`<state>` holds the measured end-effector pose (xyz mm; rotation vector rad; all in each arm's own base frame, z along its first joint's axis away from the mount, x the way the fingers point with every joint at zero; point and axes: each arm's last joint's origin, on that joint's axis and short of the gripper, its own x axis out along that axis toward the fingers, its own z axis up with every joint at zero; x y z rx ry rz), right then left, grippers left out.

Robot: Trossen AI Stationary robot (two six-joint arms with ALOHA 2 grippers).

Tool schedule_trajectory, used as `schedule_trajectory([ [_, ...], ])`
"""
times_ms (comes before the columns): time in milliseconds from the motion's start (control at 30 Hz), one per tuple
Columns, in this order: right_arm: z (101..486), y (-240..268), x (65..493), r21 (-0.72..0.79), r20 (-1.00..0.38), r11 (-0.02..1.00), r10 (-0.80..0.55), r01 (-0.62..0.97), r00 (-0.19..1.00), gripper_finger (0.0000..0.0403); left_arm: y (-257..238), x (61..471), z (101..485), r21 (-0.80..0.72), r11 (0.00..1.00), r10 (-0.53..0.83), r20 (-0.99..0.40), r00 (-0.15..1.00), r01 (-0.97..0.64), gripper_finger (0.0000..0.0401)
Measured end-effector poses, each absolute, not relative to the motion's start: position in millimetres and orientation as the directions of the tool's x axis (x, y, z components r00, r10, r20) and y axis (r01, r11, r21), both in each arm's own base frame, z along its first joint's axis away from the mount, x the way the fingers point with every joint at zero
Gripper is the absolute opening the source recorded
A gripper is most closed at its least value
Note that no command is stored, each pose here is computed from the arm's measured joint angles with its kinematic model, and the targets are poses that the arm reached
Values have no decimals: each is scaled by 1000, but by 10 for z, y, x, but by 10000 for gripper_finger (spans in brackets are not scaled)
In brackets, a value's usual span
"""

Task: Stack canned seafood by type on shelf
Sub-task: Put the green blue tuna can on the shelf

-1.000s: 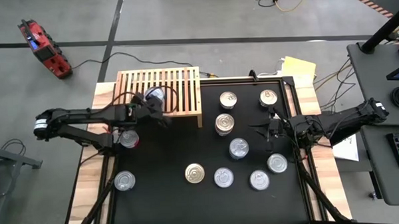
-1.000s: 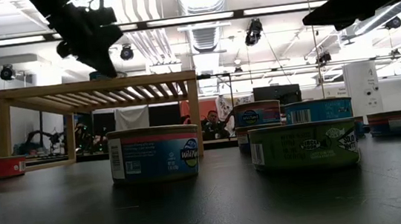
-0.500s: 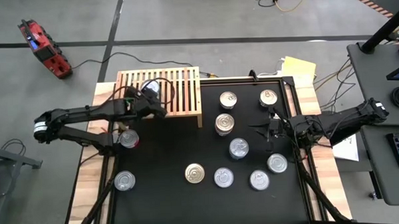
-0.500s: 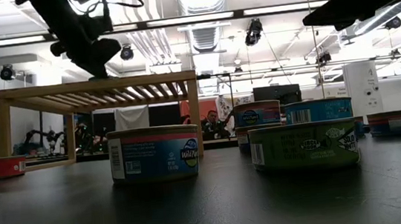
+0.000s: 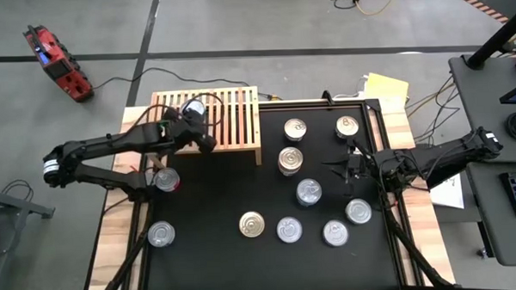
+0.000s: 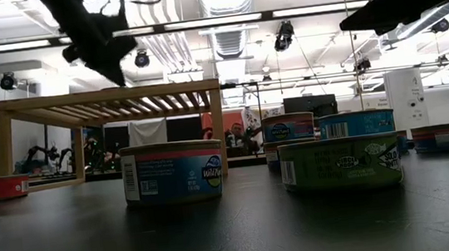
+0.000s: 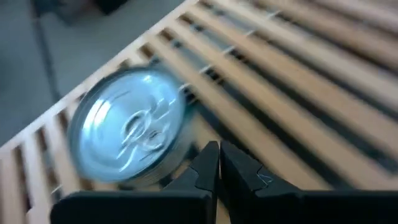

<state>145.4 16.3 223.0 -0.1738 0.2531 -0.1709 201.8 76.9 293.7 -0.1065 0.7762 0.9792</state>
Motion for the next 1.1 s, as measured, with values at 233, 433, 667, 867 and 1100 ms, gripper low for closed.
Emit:
schedule_trajectory([
  [233, 2229, 163, 1455, -192, -234, 971, -189, 146, 954, 34, 851, 2024, 3415, 236, 625, 707, -576, 411, -745, 0],
  [433, 2230, 163, 1454, -192, -233, 971, -189, 146, 954, 34, 1196, 1843, 3497, 139, 587, 679, -621, 392, -797, 0],
  [667, 2230, 163, 1455, -191, -233, 971, -189, 146, 954, 34, 1510, 1761, 3279, 116, 524, 644, -702, 304, -844, 0],
  [867, 2229, 163, 1455, -191, -234, 971, -190, 146, 954, 34, 1571, 1830, 3187, 128, 532, 621, -730, 283, -837, 0],
  [1100, 2218, 162, 1451, -180, -245, 972, -190, 148, 951, 34, 1629, 1895, 3101, 162, 535, 615, -747, 251, -829, 0],
])
